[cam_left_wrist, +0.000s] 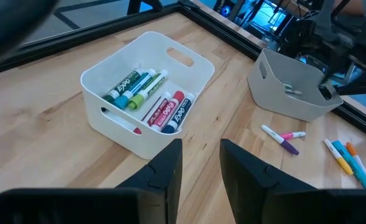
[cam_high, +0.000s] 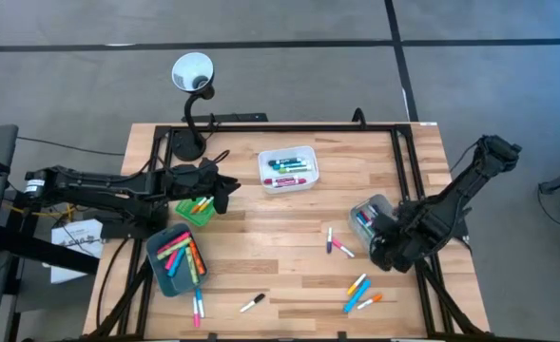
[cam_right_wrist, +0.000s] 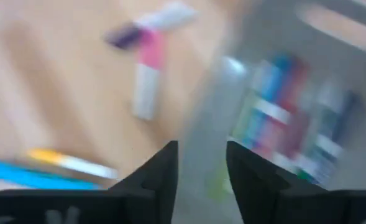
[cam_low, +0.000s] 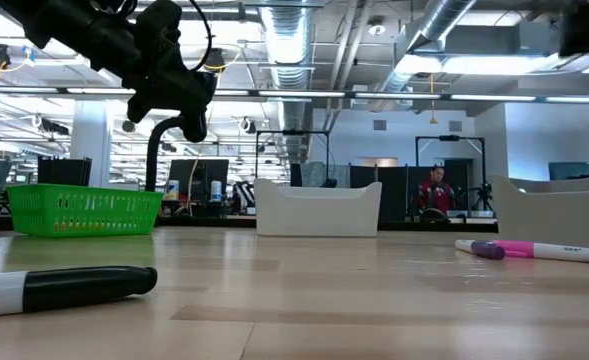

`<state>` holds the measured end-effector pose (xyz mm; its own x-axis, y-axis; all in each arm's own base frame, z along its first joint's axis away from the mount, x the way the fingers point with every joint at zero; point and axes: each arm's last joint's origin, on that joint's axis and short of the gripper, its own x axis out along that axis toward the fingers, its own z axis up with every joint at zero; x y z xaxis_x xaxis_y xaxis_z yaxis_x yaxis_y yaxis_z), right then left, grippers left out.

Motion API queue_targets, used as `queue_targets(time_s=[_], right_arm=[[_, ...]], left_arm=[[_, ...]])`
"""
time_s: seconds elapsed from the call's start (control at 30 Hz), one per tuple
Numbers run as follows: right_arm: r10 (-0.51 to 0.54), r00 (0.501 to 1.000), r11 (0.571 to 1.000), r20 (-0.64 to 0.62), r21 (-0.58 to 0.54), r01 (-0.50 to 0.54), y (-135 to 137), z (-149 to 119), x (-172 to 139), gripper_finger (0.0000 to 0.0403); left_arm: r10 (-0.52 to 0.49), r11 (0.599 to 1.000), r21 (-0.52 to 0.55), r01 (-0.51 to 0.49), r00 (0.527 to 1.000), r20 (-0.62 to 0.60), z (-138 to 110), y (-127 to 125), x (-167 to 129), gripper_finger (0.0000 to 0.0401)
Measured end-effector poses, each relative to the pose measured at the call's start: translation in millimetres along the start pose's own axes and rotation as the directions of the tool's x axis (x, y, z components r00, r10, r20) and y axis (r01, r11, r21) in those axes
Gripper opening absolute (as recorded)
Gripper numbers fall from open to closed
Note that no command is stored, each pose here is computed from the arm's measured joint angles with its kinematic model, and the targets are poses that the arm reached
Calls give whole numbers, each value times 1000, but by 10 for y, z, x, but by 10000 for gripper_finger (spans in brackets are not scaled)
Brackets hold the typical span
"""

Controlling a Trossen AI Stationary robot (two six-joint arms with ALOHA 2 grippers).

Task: Pick & Place Markers
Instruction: Put the big blue highlighter pen into the blue bin

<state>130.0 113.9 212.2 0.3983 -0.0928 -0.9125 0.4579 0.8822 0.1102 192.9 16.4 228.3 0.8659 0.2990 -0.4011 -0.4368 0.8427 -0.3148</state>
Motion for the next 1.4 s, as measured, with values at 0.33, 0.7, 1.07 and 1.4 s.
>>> queue_targets(time_s=[0.33,0.7,1.07,1.4], right_arm=[[526,825,710,208,-641,-291,713,155,-27,197],[510,846,645,-153,-583,-494,1172,-246,666,157],[359,892,566,-277,-695,-443,1271,-425,930,152],[340,917,557,-210,-741,-376,1239,-322,746,160]], left_arm=[[-3,1000,-2,3,1000,7,7,-3,0,103],[-6,1000,-11,6,1000,13,12,-6,0,103],[-12,999,-42,13,1000,25,24,-12,0,103],[-16,999,-44,18,999,33,32,-16,-1,103]])
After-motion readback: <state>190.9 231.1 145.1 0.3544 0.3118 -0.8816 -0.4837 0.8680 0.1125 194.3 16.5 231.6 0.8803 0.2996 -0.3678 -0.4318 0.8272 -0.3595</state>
